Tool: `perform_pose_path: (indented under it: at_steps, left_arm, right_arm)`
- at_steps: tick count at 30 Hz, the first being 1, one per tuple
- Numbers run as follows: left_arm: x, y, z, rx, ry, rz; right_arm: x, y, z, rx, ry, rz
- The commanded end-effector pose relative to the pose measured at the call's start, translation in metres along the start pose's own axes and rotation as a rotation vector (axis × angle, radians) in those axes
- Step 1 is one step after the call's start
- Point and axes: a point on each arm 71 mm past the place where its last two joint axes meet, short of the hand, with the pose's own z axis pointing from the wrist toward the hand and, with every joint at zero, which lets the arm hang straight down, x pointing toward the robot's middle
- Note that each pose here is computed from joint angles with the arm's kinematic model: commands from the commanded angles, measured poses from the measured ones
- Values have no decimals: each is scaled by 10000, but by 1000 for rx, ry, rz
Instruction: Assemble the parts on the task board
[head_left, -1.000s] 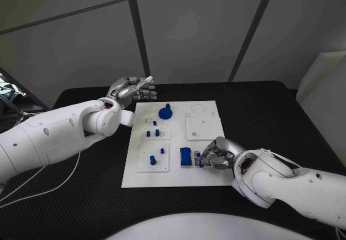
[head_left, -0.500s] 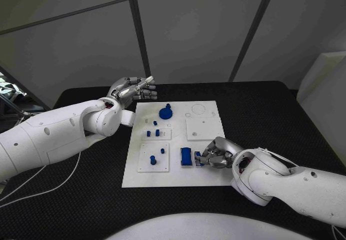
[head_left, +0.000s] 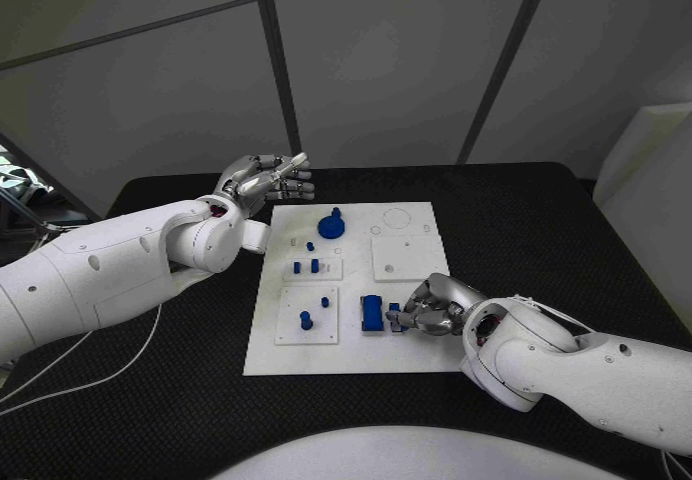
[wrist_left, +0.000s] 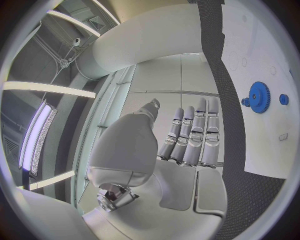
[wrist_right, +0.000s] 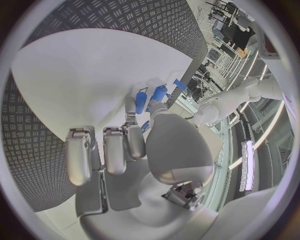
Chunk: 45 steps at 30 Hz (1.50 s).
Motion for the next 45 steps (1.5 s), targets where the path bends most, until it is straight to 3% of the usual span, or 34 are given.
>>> perform_pose_path:
  at_steps: [1, 16, 28, 45]
  left_arm:
    - [8, -10, 5, 0, 8, -5]
    - [-17, -8, 1, -3, 0, -2]
    - [-41, -8, -5, -3, -3, -1]
    - [-37, -7, -2, -3, -2, -1]
  right_arm:
    - [2, 84, -24, -51, -12, 3]
    - [-52, 39, -63, -63, -42, -8]
    - [-43, 7, -66, -66, -6, -68]
    - [-55, -38, 30, -58, -28, -93]
